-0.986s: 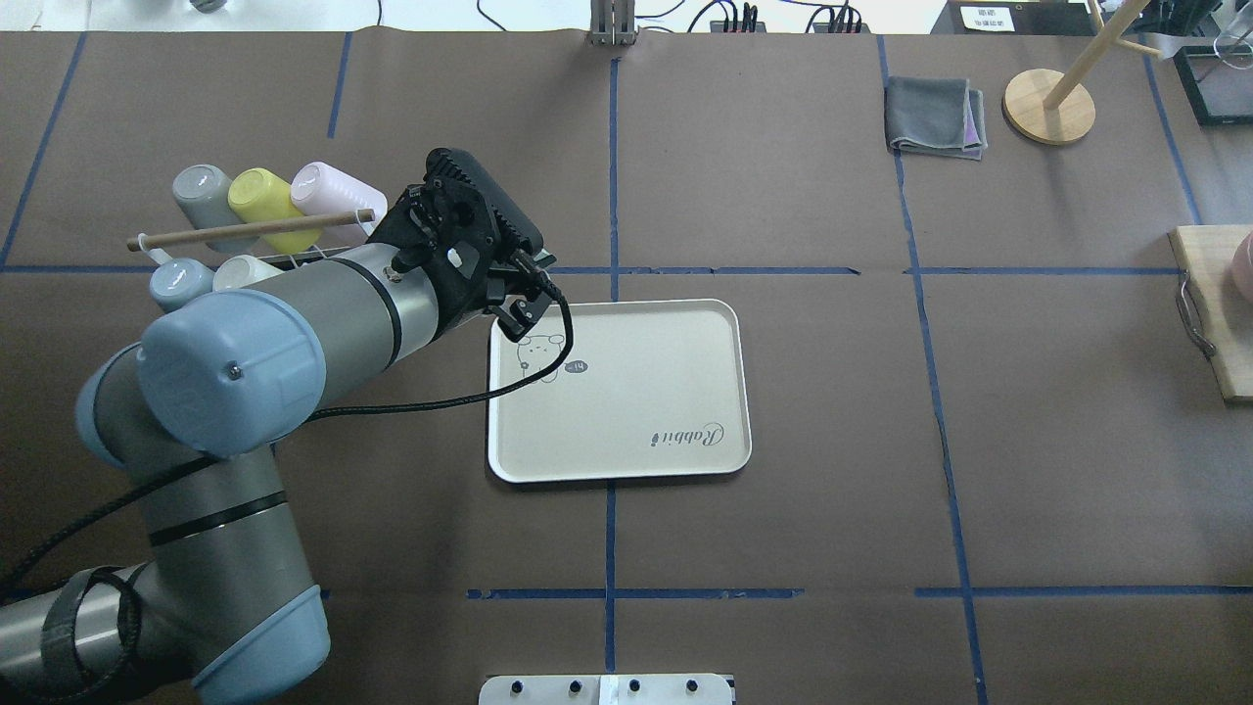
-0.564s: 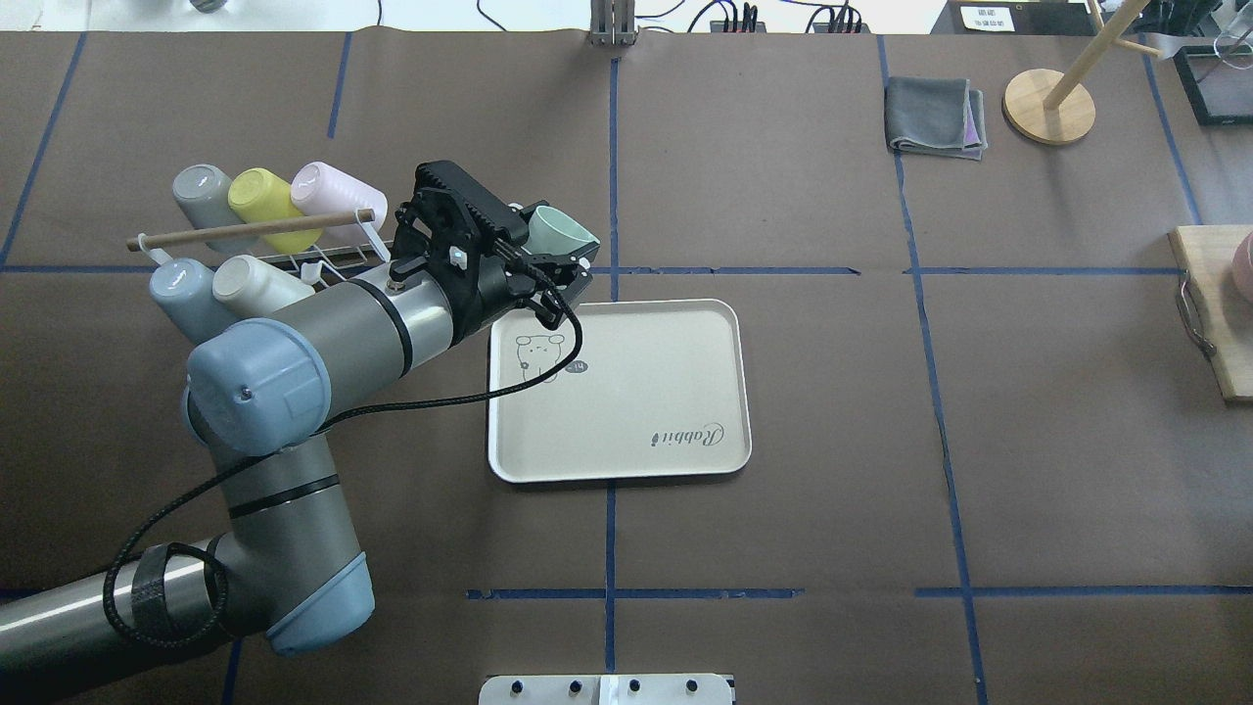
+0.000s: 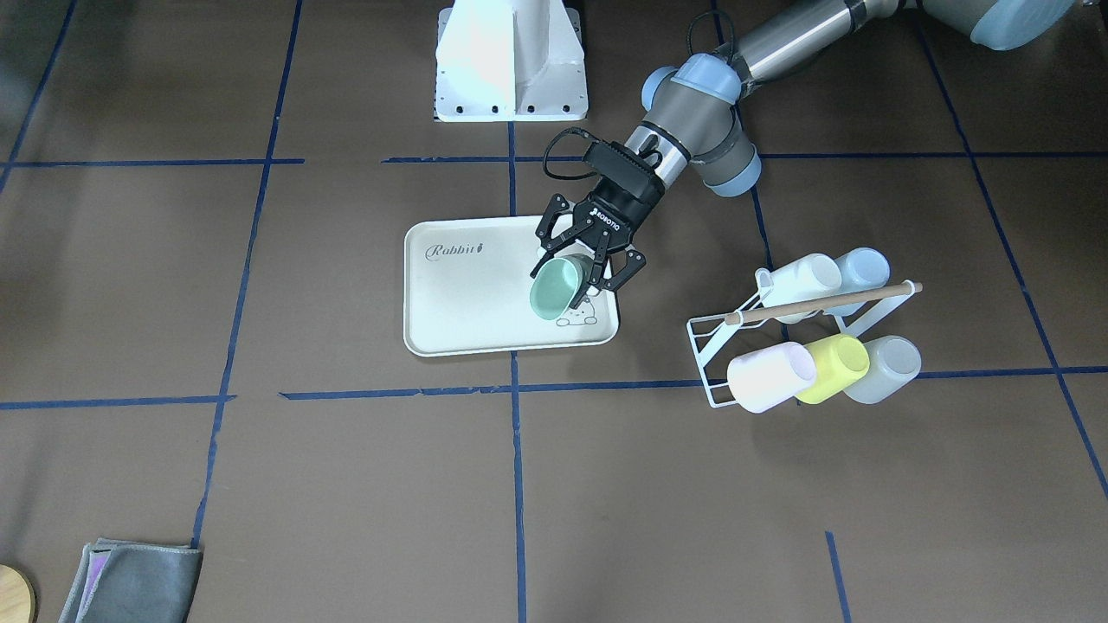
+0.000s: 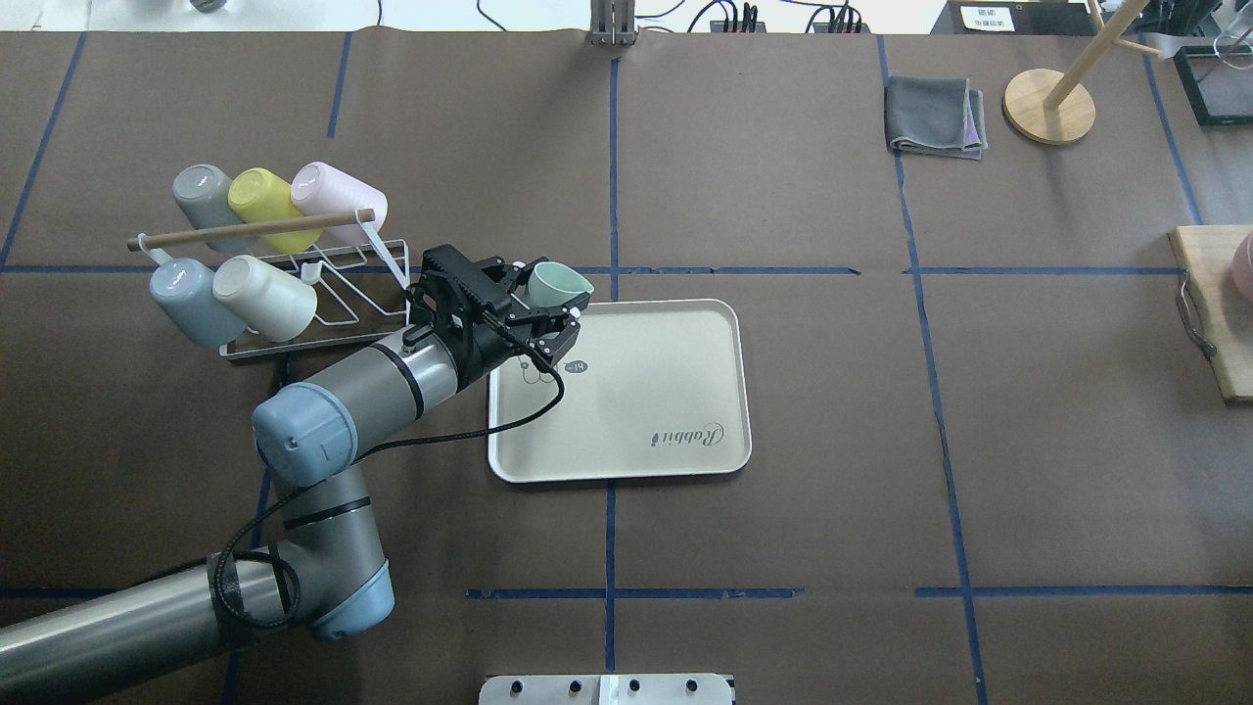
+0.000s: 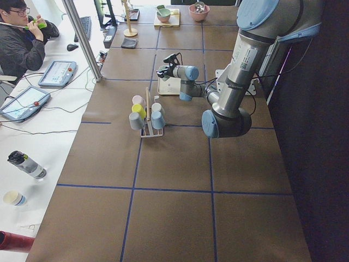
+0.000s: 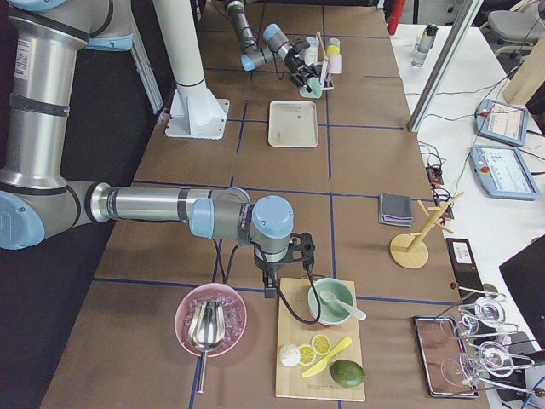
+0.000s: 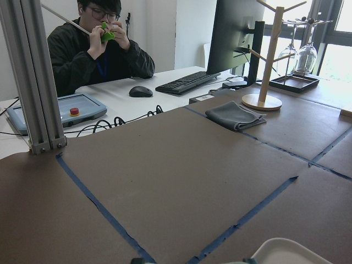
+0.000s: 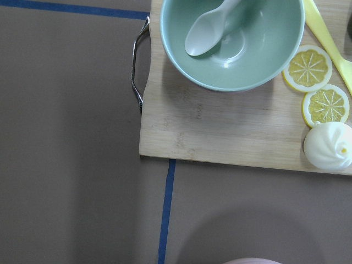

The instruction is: Pick up and place green cup on tray

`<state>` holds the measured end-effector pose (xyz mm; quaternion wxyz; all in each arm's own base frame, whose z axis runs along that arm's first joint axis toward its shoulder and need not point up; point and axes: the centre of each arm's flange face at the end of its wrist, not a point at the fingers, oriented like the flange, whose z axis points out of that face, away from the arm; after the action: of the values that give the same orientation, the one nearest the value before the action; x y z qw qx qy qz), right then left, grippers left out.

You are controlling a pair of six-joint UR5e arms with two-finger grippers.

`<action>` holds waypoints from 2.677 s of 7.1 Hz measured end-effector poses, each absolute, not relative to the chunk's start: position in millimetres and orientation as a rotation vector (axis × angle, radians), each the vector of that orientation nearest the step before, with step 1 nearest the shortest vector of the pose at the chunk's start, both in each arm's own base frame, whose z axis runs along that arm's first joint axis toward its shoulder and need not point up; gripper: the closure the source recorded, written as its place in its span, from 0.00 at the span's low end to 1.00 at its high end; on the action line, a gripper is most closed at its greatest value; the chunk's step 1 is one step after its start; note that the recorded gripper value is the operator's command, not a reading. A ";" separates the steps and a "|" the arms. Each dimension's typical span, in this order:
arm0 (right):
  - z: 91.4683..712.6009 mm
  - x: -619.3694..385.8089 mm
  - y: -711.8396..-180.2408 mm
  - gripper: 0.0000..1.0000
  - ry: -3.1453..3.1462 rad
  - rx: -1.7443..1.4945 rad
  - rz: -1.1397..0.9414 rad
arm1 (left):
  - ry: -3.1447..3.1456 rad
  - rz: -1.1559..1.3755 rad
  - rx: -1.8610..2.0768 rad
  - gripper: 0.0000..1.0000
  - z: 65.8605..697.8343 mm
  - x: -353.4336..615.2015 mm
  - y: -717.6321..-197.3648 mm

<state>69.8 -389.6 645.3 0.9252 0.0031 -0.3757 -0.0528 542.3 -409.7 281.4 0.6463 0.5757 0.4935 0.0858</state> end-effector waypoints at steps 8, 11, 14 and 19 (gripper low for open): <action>648.1 69.8 -388.4 0.00 -0.771 0.001 -0.107 | 1.171 0.180 1.348 0.23 262.4 607.4 -372.5; 647.3 69.8 -389.0 0.00 -0.771 0.003 -0.108 | 1.117 0.236 1.396 0.23 265.0 605.9 -373.6; 647.8 69.8 -388.4 0.00 -0.771 0.002 -0.107 | 1.101 0.250 1.404 0.22 269.3 604.7 -374.0; 648.7 69.8 -388.3 0.00 -0.771 0.000 -0.107 | 1.097 0.252 1.406 0.19 270.6 603.5 -375.5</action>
<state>69.8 -388.3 648.7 0.9252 0.0000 -0.3760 -0.0521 603.5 -375.5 270.6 0.6211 0.6119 0.4773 0.1097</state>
